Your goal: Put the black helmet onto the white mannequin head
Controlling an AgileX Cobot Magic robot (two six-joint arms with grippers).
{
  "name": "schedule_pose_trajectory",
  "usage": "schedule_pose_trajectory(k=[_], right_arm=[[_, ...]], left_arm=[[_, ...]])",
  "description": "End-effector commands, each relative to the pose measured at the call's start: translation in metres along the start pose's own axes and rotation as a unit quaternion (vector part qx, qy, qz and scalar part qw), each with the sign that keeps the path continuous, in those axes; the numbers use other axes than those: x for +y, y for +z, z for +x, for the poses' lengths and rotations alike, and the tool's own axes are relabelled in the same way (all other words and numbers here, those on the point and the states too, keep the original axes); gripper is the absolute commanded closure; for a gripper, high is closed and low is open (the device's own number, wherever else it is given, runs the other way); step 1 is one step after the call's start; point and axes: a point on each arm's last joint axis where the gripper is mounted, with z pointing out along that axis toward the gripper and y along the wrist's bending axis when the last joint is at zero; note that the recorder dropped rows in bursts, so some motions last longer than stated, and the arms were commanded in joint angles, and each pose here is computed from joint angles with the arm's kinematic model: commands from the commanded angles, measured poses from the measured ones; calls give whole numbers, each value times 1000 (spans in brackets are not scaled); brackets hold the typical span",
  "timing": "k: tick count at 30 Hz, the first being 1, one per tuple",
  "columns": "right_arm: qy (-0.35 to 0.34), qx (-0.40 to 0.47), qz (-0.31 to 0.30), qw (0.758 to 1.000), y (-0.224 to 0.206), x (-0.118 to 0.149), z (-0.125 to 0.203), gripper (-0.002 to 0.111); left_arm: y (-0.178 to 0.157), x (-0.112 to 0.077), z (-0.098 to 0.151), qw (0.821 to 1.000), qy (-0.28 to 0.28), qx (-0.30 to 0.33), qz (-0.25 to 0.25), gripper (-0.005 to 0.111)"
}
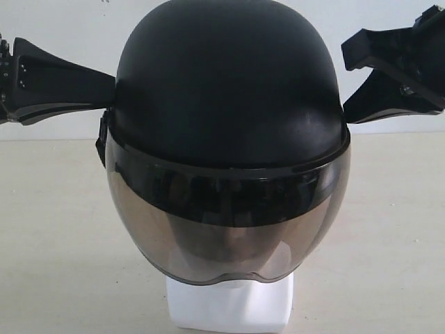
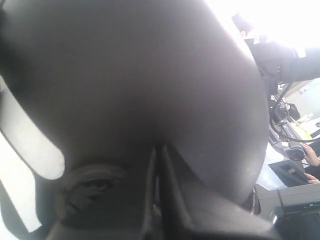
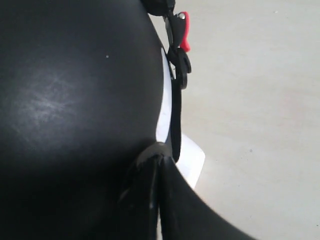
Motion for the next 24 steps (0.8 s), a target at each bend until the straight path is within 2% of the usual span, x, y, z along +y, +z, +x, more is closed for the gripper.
schedule_pose_trajectory(k=[1, 24], right_arm=[[12, 12, -22, 1000, 3, 3, 2, 108], [4, 15, -22, 1000, -5, 6, 5, 108]], left_arm=[[-3, 6, -1, 1000, -5, -5, -18, 102], [-7, 8, -2, 1000, -6, -11, -24, 102]])
